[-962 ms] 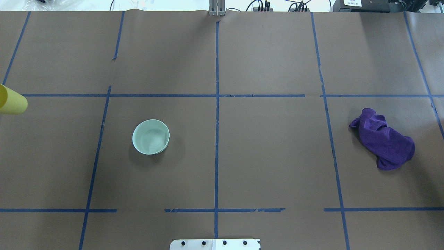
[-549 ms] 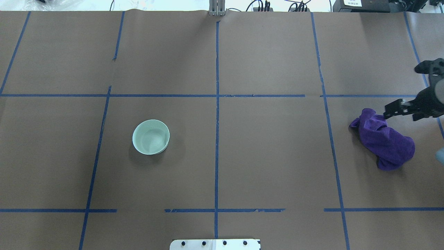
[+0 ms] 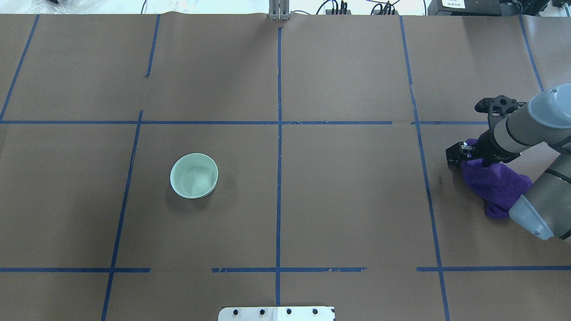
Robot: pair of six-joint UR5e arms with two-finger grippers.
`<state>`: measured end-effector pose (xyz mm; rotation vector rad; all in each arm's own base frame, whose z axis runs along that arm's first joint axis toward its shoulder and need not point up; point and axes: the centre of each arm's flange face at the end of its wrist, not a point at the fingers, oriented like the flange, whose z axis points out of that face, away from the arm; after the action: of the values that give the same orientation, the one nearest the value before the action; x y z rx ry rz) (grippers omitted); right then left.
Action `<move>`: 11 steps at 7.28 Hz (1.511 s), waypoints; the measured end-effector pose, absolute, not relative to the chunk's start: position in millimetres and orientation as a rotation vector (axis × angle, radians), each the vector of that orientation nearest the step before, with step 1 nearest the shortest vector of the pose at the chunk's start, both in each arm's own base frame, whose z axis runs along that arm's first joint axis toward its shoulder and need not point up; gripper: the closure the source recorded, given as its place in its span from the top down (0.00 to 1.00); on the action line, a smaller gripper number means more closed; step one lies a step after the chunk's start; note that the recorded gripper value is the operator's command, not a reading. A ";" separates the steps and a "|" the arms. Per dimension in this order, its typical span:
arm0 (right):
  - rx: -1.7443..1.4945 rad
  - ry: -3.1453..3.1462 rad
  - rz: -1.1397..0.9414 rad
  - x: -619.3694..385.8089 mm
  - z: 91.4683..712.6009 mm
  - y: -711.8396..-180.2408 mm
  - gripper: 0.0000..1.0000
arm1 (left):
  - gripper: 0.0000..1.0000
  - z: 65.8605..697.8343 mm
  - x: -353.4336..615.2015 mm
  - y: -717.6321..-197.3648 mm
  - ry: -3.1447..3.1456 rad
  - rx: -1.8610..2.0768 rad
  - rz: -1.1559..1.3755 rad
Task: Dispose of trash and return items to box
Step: 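Grasp the purple cloth with the right gripper and lift it, then carry cloth to pink tray with right gripper while left drops cup in bin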
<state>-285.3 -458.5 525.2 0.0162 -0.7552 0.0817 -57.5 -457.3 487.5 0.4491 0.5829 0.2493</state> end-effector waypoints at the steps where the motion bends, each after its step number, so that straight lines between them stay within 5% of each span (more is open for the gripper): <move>1: 0.014 -0.751 0.082 -285.2 527.7 -459.2 0.00 | 0.00 492.9 -59.1 -458.0 0.578 0.447 0.266; 5: 0.030 -0.758 0.115 -255.0 524.3 -463.3 0.00 | 0.00 537.6 -62.9 -459.8 0.566 0.388 0.306; 11: 0.047 -0.774 0.197 -108.7 413.3 -465.1 0.00 | 0.00 641.0 -106.8 -404.3 0.576 0.235 0.229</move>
<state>-108.7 -465.1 413.3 0.0469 -0.7739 0.1966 -106.8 -404.3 641.0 0.2351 0.5755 0.2295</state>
